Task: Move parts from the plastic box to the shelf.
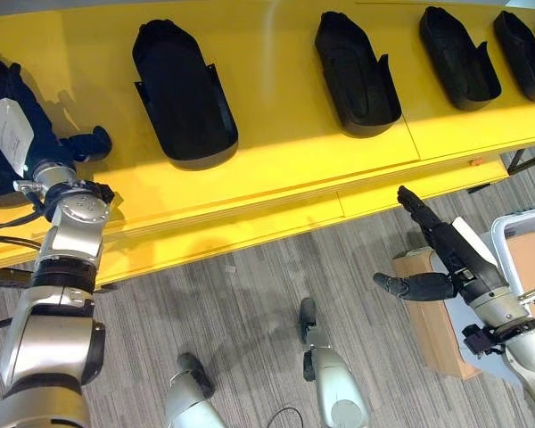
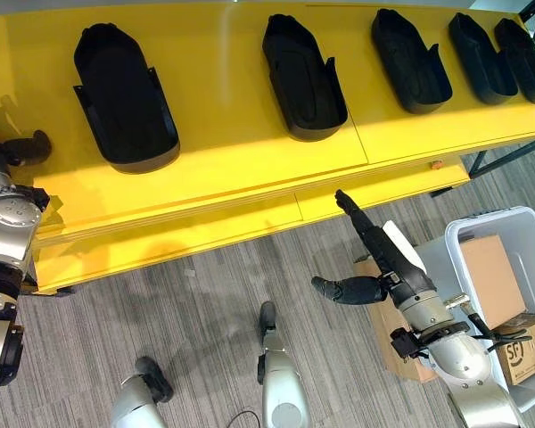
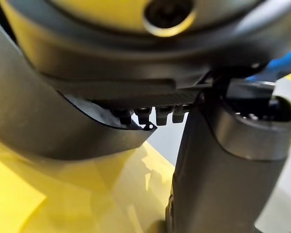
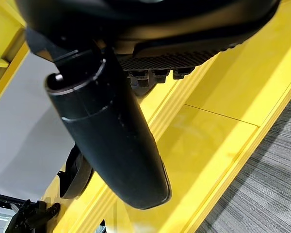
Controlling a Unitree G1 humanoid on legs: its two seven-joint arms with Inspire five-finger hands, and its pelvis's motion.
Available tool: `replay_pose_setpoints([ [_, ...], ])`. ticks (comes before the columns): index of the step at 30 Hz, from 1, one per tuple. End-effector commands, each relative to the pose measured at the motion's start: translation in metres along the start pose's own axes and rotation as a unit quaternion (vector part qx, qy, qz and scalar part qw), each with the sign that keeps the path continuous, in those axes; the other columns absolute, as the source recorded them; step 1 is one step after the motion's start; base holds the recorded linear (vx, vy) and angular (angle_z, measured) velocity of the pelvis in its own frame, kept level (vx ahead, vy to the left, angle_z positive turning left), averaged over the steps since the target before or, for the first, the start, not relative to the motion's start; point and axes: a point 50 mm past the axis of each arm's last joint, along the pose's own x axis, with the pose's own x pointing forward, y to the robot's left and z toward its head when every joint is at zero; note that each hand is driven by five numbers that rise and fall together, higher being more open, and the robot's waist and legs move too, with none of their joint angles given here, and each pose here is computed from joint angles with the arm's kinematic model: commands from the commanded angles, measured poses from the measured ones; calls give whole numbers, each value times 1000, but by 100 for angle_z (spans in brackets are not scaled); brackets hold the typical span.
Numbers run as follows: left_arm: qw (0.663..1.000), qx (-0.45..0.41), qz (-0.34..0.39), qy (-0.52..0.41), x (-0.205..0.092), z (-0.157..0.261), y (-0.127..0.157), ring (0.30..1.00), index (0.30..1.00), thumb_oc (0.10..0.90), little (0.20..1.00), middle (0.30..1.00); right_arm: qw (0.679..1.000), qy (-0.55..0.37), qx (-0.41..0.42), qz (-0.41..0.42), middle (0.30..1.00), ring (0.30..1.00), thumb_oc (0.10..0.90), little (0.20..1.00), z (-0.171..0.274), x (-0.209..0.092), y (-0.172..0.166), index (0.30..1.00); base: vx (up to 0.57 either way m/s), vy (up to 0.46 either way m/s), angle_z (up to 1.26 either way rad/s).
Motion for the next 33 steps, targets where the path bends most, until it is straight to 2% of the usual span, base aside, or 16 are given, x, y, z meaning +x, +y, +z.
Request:
replay_pose_setpoints([
  [1,995,77,37,-44,10,-7,37,1000,1000,900,1000,1000,990,-119,-58,-49,1000,1000,900,1000,50,1,-39,1000,0,0,0],
  [5,993,100,31,-46,10,-13,40,1000,1000,900,1000,1000,990,-120,-56,-47,1000,1000,900,1000,50,1,-40,1000,0,0,0],
  [14,968,230,7,-99,8,-22,53,1000,1000,900,1000,1000,989,-126,-60,-48,1000,1000,900,1000,51,-1,-41,1000,0,0,0],
  [25,980,180,30,-72,8,-27,60,1000,1000,900,1000,1000,987,-131,-73,-55,1000,1000,900,1000,54,-1,-41,1000,0,0,0],
  [29,992,105,53,-54,8,-24,62,1000,1000,900,1000,1000,987,-131,-70,-59,1000,1000,900,1000,53,0,-40,1000,0,0,0],
  [30,995,46,68,-63,9,-10,62,1000,1000,900,1000,1000,987,-131,-72,-62,1000,1000,900,1000,53,0,-40,1000,0,0,0],
  [31,995,45,68,-61,9,-11,62,1000,1000,900,1000,1000,987,-131,-73,-61,1000,1000,900,1000,54,0,-40,1000,0,0,0],
  [32,994,-9,85,-66,8,-3,63,1000,1000,900,1000,1000,987,-127,-71,-63,1000,1000,900,1000,52,0,-40,1000,0,0,0],
  [33,993,-22,95,-66,9,-1,65,1000,1000,900,1000,1000,987,-127,-70,-63,1000,1000,900,1000,51,1,-40,1000,0,0,0],
])
